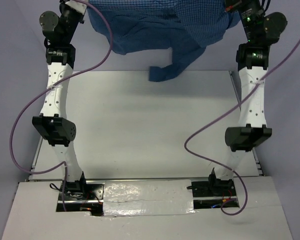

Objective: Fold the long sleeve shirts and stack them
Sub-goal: Flatten the shirt out

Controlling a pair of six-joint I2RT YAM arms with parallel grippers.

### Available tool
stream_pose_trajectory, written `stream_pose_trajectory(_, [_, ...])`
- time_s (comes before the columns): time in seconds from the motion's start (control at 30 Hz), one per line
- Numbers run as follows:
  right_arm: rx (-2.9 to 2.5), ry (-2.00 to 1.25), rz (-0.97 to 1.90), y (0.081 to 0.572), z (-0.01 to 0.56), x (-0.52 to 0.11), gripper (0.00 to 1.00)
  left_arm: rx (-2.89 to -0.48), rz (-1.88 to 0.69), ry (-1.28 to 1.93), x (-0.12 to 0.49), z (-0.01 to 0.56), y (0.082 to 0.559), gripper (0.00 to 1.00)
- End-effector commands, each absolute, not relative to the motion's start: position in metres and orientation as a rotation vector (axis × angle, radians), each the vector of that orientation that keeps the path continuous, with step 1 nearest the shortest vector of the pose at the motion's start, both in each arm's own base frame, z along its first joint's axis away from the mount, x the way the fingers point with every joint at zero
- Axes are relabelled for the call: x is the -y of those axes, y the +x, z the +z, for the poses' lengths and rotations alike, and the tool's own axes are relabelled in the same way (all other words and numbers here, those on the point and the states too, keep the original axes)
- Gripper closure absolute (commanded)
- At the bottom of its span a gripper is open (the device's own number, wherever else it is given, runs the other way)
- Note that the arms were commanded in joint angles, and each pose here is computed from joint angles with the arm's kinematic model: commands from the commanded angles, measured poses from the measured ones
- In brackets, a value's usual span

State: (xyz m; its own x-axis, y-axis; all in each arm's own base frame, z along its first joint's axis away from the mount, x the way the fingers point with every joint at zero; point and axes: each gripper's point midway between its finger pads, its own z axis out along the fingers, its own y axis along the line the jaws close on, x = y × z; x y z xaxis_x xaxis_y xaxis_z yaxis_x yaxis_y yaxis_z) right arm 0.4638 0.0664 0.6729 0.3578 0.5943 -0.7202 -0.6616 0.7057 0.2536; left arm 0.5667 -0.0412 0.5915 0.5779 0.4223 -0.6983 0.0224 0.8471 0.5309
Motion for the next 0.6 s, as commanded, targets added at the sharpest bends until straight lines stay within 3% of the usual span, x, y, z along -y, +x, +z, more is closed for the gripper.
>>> stream_pose_trajectory(0.0, [-1.083,-0.099,0.791,0.487,0.605,-0.071,1.0,-0.923,0.333,0.628,0.038,0.585,0.552,1.0])
stream_pose_trajectory(0.07, [-1.104,-0.15,0.778,0.455,0.599,-0.08,1.0,-0.936,0.357,0.71,0.044,0.58,0.527,1.0])
stream_pose_trajectory(0.2, [-1.28,-0.109,0.77,0.424,0.516,-0.082,1.0,-1.159,0.396,1.041,0.048,0.469,0.503,1.0])
stream_pose_trajectory(0.3, [-1.554,-0.022,0.768,0.401,0.398,-0.087,1.0,-1.464,0.323,1.229,0.038,0.334,0.462,1.0])
stream_pose_trajectory(0.37, [-1.674,-0.031,0.724,0.373,0.353,-0.091,1.0,-1.579,0.364,1.275,0.023,0.298,0.427,1.0])
stream_pose_trajectory(0.4, [-1.771,-0.023,0.729,0.361,0.308,-0.097,1.0,-1.664,0.342,1.34,0.019,0.25,0.407,1.0])
stream_pose_trajectory(0.57, [-1.918,-0.053,0.81,0.295,0.243,-0.115,1.0,-1.863,0.285,1.445,0.013,0.173,0.32,1.0])
